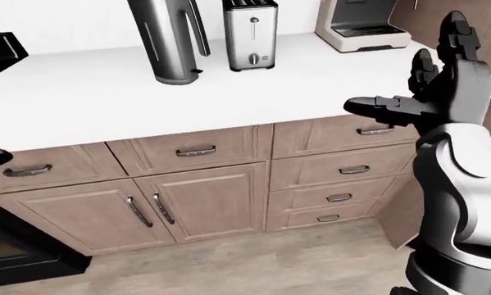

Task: Press the button to open the lid of the electric kettle.

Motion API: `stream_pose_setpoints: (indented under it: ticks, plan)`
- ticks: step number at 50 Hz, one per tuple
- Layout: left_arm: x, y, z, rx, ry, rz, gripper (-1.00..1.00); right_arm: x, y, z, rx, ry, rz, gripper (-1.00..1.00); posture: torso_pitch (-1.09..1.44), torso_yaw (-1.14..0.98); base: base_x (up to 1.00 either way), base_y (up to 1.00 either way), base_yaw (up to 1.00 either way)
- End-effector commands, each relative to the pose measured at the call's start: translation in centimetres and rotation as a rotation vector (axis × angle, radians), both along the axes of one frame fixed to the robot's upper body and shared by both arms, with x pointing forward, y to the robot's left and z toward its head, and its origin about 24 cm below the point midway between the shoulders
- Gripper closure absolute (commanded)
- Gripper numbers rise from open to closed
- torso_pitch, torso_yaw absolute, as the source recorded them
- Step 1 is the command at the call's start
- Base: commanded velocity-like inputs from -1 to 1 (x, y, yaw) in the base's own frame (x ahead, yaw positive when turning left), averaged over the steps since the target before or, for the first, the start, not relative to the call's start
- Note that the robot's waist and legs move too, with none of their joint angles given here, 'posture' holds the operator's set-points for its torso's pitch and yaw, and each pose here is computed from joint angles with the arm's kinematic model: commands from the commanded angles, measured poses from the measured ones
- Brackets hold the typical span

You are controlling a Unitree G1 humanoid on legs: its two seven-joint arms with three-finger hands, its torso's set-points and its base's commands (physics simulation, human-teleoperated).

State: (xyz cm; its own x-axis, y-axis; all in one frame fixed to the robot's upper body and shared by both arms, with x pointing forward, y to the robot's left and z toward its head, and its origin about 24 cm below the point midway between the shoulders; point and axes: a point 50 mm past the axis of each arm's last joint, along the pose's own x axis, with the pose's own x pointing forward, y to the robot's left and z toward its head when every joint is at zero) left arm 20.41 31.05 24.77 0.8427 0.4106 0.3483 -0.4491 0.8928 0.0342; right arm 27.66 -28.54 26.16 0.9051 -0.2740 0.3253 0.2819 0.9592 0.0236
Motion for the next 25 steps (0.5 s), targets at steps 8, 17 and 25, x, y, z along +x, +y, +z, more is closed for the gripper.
stream_pose_setpoints:
  ticks: [8, 17, 25]
  plan:
    - [-0.54, -0.61, 1.79, 0.057, -0.085, -0.014, -1.00, -1.07, -0.18, 2.46, -0.037, -0.122, -0.022, -1.00, 0.00, 0.00, 0.29, 0.36, 0.00]
    - [-0.50, -0.81, 2.10, 0.059, -0.089, -0.019, -1.00, -1.14, -0.26, 2.57, -0.036, -0.124, -0.022, -1.00, 0.00, 0.00, 0.29, 0.30, 0.00]
    - [-0.63, -0.69, 2.13, 0.060, -0.090, -0.016, -1.00, -1.17, -0.22, 2.55, -0.037, -0.122, -0.020, -1.00, 0.00, 0.00, 0.29, 0.28, 0.00]
